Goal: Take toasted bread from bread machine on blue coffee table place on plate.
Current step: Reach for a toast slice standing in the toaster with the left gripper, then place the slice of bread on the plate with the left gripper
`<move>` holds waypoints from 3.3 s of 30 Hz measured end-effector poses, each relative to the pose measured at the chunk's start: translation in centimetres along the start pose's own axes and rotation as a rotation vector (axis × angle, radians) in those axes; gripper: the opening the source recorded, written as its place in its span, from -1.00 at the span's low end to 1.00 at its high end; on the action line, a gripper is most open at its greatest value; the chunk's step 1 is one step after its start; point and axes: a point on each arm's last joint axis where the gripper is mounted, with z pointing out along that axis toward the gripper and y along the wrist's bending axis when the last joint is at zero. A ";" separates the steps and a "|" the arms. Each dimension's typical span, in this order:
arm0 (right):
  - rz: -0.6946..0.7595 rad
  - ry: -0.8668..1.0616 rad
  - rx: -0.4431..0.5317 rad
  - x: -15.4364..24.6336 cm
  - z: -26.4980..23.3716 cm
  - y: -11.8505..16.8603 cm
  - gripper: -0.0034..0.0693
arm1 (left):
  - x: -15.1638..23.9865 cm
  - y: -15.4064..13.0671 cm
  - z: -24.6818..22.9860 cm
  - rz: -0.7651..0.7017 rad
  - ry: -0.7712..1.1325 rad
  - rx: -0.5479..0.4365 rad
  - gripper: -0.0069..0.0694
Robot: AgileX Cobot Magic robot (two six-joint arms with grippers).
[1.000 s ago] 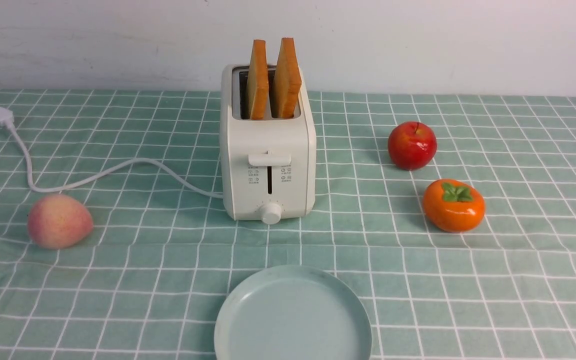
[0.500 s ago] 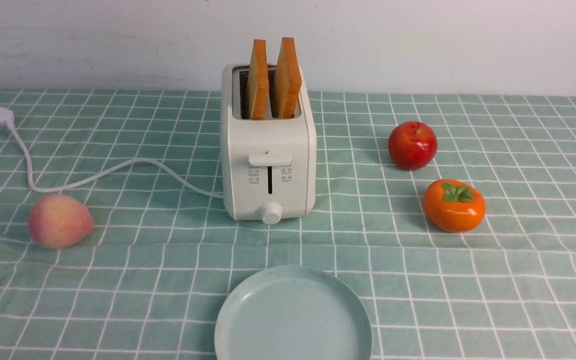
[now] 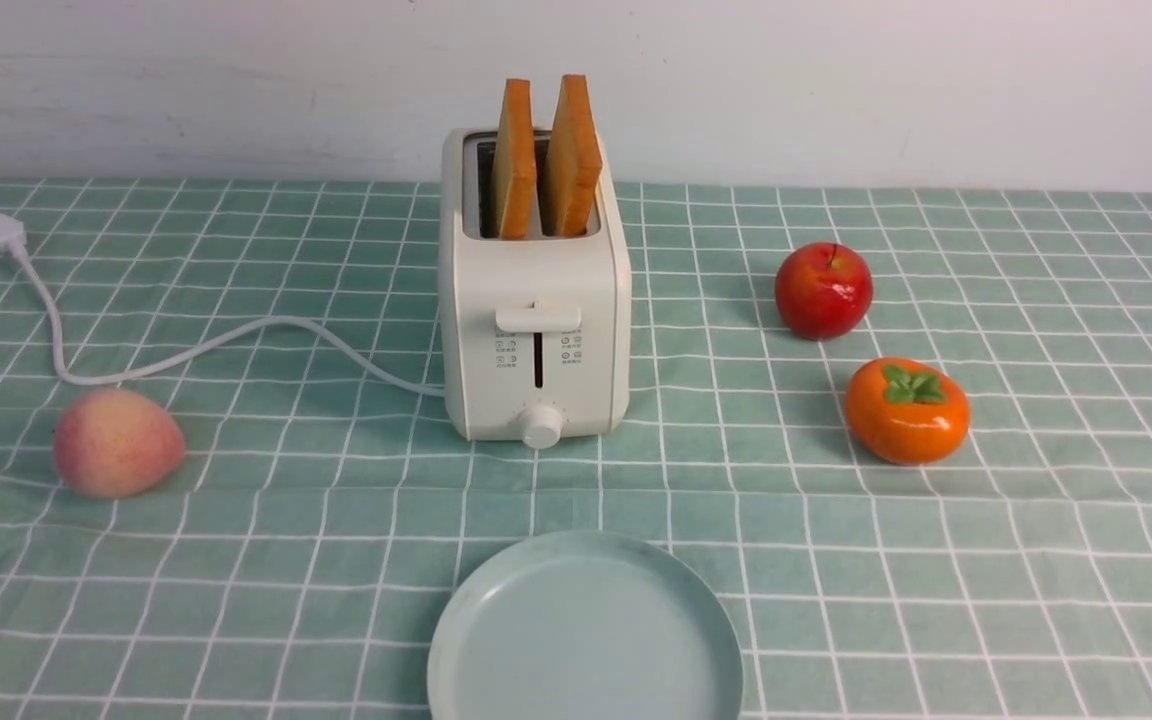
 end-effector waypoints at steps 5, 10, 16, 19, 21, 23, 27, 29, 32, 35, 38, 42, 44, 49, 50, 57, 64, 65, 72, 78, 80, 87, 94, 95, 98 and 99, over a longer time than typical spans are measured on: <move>0.031 -0.015 -0.004 -0.1 0.0 0.0 -0.25 | -0.7 -4.3 -0.4 0.212 0.128 0.023 -0.86; 0.039 0.090 -0.027 -0.7 -0.4 1.8 -0.25 | -1.0 -7.6 1.0 0.419 0.408 -0.153 -0.86; -0.102 0.269 -0.073 -4.5 -0.9 7.5 -0.33 | -1.2 -8.3 4.7 0.530 0.742 -0.461 -0.86; -0.168 0.409 -0.038 -5.7 0.4 9.5 -0.44 | -0.9 -7.8 6.4 0.527 0.829 -0.544 -0.86; -0.252 0.577 0.024 -6.4 2.2 11.0 -0.58 | -0.5 -7.0 8.0 0.540 0.888 -0.573 -0.86; -0.301 0.740 0.035 -6.5 3.5 11.5 -0.67 | -0.3 -6.6 9.1 0.570 0.915 -0.558 -0.86; -0.361 1.061 0.058 -5.8 6.2 11.5 -0.84 | 0.0 -6.7 12.1 0.580 0.932 -0.513 -0.86; -0.378 1.137 0.065 -5.2 7.2 11.0 -0.88 | 0.0 -7.1 14.1 0.573 0.937 -0.500 -0.86; -0.385 1.146 0.063 -5.1 7.7 10.8 -0.90 | 0.3 -7.9 16.6 0.579 0.954 -0.478 -0.86; -0.388 1.126 0.058 -5.2 7.8 10.9 -0.90 | 1.4 -9.0 19.4 0.597 0.991 -0.438 -0.86; -0.390 1.103 0.054 -5.3 8.0 10.9 -0.90 | 3.2 -10.6 23.4 0.602 1.027 -0.388 -0.86; -0.391 1.098 0.053 -5.3 8.0 11.0 -0.89 | 4.9 -11.9 27.8 0.623 1.032 -0.342 -0.86; -0.392 1.098 0.051 -5.3 8.0 11.0 -0.89 | 6.0 -12.5 30.6 0.653 1.025 -0.309 -0.86; -0.391 1.098 0.050 -5.3 8.0 11.0 -0.87 | 8.7 -12.6 35.7 0.763 1.005 -0.270 -0.71; -0.391 1.098 0.050 -5.3 8.0 11.0 -0.87 | 9.2 -12.3 36.6 0.784 1.003 -0.268 -0.63; -0.391 1.098 0.050 -5.3 8.0 11.0 -0.85 | 11.9 -10.5 40.1 0.823 0.989 -0.252 0.16; -0.391 1.098 0.050 -5.3 8.0 11.0 -0.84 | 13.2 -8.2 41.8 0.867 0.930 -0.249 0.51; -0.391 1.098 0.050 -5.3 8.0 11.0 -0.84 | 13.1 -8.3 41.9 0.871 0.916 -0.245 0.34; -0.391 1.099 0.050 -5.3 8.0 11.0 -0.81 | 12.5 -8.8 41.6 0.913 0.916 -0.258 -0.67; -0.391 1.099 0.050 -5.3 8.0 11.0 -0.80 | 8.0 -15.3 37.9 0.929 0.885 -0.235 -0.63; -0.391 1.099 0.050 -5.3 8.0 11.0 -0.80 | 6.4 -18.1 35.5 0.892 0.914 -0.220 -0.63; -0.391 1.099 0.049 -5.3 8.0 11.0 -0.79 | 6.8 -20.8 28.7 0.820 1.235 -0.194 -0.63; -0.391 1.099 0.049 -5.3 8.0 11.0 -0.79 | 14.1 -13.7 25.1 0.755 1.610 -0.241 -0.63; -0.391 1.099 0.049 -5.3 8.0 11.0 -0.79 | 15.2 -12.5 24.7 0.731 1.633 -0.248 -0.63; -0.390 1.101 0.050 -5.3 8.0 11.0 -0.78 | 17.2 -9.6 24.1 0.648 1.657 -0.258 -0.63; -0.390 1.102 0.050 -5.3 8.0 11.0 -0.78 | 17.7 -8.9 24.1 0.621 1.656 -0.262 -0.63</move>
